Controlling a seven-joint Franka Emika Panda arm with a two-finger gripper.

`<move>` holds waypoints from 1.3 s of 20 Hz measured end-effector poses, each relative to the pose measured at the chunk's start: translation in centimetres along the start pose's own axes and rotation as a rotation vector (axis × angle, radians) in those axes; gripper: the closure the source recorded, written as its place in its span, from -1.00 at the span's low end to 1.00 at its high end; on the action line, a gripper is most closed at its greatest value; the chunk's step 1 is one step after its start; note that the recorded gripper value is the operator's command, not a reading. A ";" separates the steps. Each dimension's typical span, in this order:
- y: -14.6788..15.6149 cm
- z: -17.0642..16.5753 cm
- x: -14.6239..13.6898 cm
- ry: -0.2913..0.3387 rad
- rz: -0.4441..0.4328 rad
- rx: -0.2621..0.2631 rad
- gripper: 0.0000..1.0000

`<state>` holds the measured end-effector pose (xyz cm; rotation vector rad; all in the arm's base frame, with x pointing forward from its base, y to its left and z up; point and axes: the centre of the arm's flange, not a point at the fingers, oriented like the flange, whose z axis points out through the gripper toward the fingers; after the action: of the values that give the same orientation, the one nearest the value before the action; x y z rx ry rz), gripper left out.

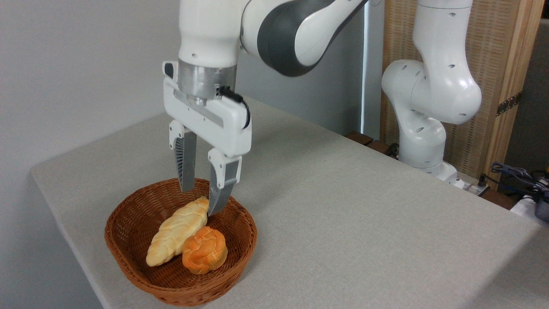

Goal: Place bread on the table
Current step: 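Lower the open gripper into the basket over the round orange bun, then close the gripper on the round orange bun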

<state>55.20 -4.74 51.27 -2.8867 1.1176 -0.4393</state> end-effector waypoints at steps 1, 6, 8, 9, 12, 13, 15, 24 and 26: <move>-0.2 0.7 0.0 -0.003 0.034 0.000 -1.00; -1.5 3.7 -0.5 -0.032 0.145 -0.003 -1.00; -1.8 4.9 -0.5 -0.056 0.177 0.022 -1.00; -1.9 5.6 -0.5 -0.072 0.193 0.032 -1.00; -2.1 7.1 -0.5 -0.096 0.215 0.042 -1.00; -2.0 7.6 -0.5 -0.101 0.217 0.038 -1.00; -1.7 8.5 -0.3 -0.109 0.224 0.029 -1.00; -1.2 9.6 0.3 -0.110 0.239 0.024 -0.07; -1.2 9.6 0.3 -0.108 0.239 0.026 -0.07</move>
<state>58.72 -4.88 42.28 -2.6714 1.4033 -0.2830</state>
